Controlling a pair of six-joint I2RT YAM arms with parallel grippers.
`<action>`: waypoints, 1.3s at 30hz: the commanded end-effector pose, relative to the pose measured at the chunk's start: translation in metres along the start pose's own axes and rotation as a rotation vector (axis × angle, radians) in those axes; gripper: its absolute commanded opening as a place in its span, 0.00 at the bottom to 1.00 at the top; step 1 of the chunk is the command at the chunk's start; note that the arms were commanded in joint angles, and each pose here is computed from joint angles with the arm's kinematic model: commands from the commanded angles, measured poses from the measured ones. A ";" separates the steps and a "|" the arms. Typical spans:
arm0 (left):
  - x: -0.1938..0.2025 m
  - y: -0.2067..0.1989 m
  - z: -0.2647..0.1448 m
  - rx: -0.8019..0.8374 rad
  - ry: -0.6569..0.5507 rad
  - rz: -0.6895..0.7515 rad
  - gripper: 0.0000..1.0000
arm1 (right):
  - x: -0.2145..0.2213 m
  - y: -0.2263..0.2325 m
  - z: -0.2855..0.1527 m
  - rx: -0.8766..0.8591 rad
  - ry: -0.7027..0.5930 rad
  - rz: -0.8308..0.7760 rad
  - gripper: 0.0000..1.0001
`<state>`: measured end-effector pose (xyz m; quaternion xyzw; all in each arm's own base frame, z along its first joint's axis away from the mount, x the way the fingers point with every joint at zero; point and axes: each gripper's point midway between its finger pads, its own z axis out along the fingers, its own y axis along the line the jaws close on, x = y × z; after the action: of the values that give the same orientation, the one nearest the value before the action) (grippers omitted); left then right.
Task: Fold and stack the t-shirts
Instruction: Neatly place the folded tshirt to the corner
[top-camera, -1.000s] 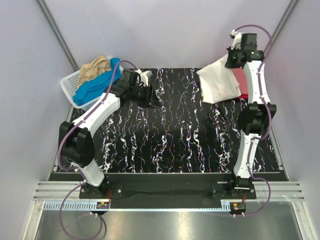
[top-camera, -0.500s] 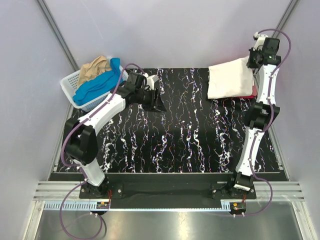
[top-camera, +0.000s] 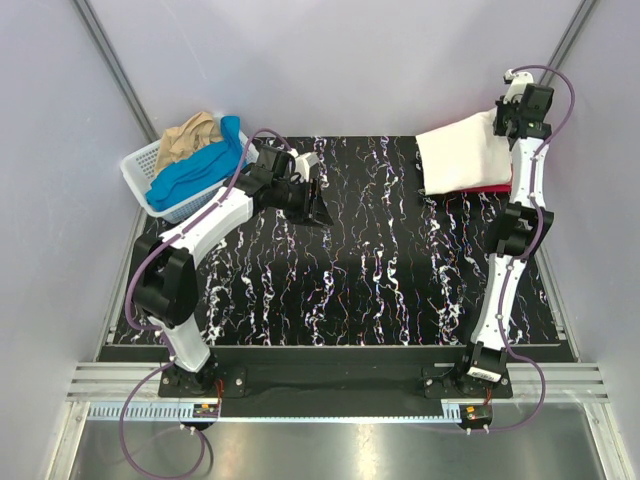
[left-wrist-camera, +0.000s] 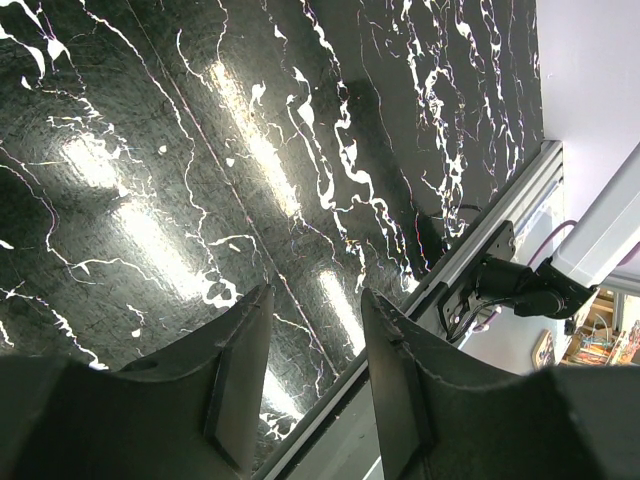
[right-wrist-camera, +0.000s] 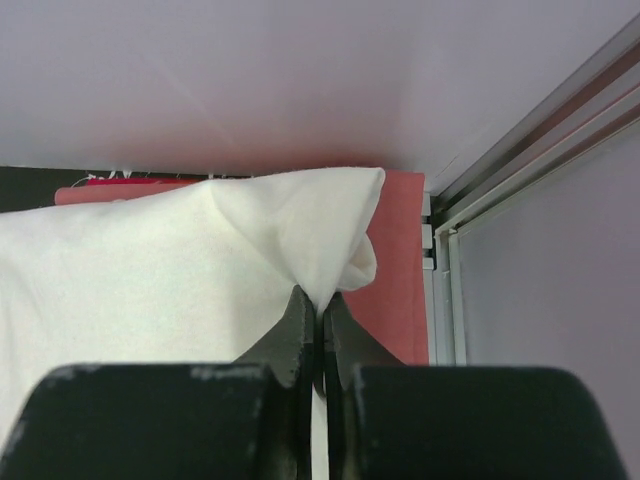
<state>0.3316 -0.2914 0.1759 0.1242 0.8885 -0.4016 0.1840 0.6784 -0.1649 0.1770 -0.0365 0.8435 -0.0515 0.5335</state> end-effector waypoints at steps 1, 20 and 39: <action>-0.005 -0.009 -0.001 0.034 -0.018 0.029 0.45 | -0.050 -0.028 -0.016 0.088 -0.145 -0.062 0.00; -0.006 -0.014 -0.004 0.046 -0.020 0.029 0.45 | -0.127 -0.006 -0.095 -0.059 -0.273 -0.023 0.00; 0.003 0.002 0.015 0.034 0.034 -0.008 0.45 | -0.063 -0.052 -0.007 0.044 -0.295 0.027 0.01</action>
<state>0.3316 -0.2940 0.1662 0.1234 0.8910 -0.4019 0.1714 0.6805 -0.1841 0.2363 -0.0407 0.7944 -0.0321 0.6051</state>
